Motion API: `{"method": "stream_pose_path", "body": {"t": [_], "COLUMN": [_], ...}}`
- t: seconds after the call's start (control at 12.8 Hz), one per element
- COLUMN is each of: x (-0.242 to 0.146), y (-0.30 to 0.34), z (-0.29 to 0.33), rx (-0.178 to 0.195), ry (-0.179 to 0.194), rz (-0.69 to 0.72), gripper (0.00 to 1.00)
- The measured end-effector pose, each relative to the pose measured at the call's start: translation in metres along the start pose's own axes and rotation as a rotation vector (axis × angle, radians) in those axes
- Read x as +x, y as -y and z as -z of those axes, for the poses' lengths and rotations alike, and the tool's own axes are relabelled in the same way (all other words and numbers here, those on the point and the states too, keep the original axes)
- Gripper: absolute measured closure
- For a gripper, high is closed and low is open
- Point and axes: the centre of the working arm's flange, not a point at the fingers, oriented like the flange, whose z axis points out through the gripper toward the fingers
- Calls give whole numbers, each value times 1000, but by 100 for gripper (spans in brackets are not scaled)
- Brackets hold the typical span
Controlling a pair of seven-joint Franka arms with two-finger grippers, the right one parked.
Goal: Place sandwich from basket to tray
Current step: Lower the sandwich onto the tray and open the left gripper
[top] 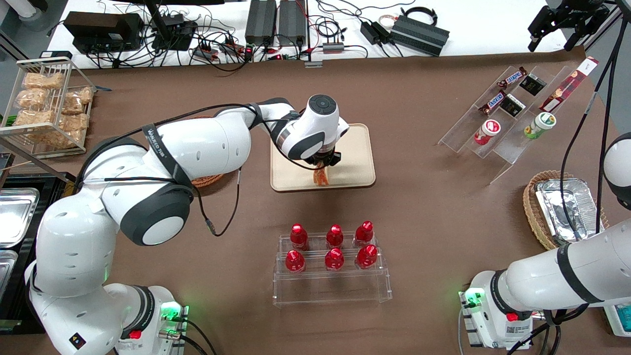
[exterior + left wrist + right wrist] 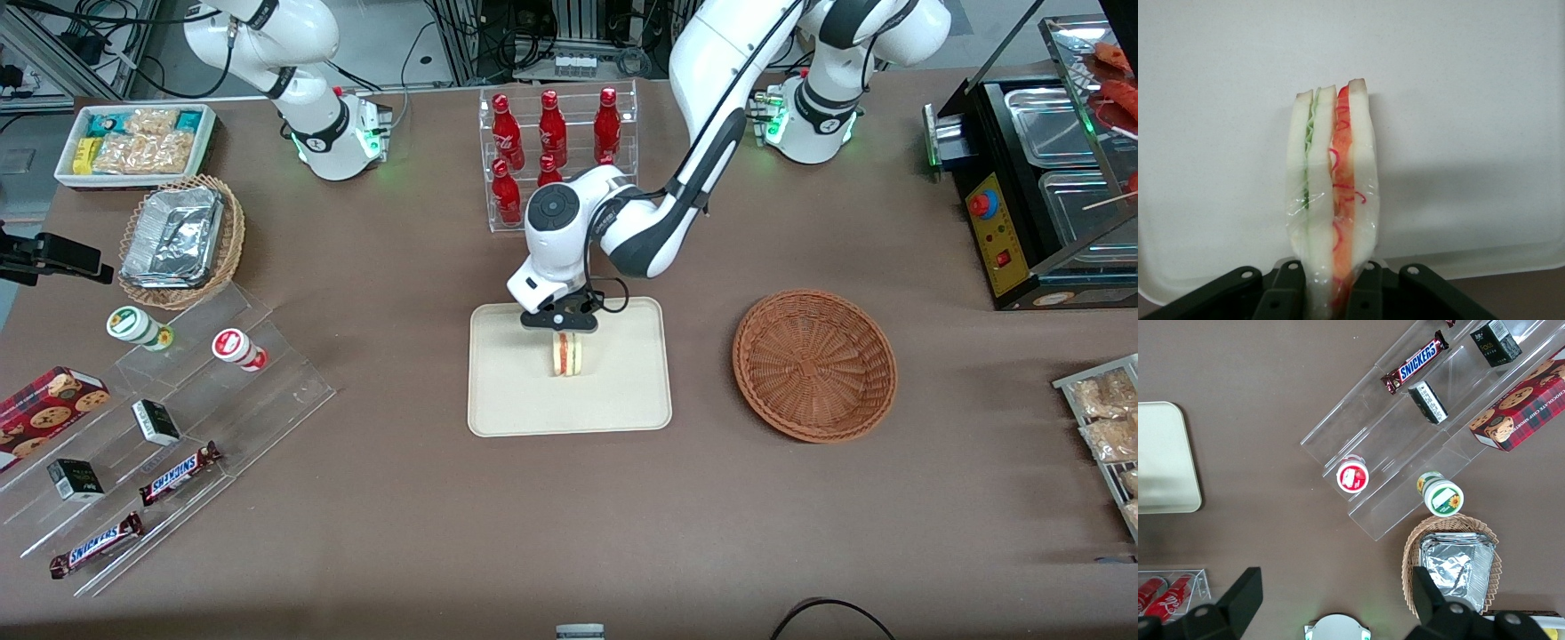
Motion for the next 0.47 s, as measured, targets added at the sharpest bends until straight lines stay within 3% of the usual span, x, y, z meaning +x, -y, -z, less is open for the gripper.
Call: {"method": "stream_pose_path", "body": {"t": [0.47], "x": [14], "y": [-7], "z": [-5], "rx": [-11], "ry": [-16], "rz": [8], "gripper": [81]}}
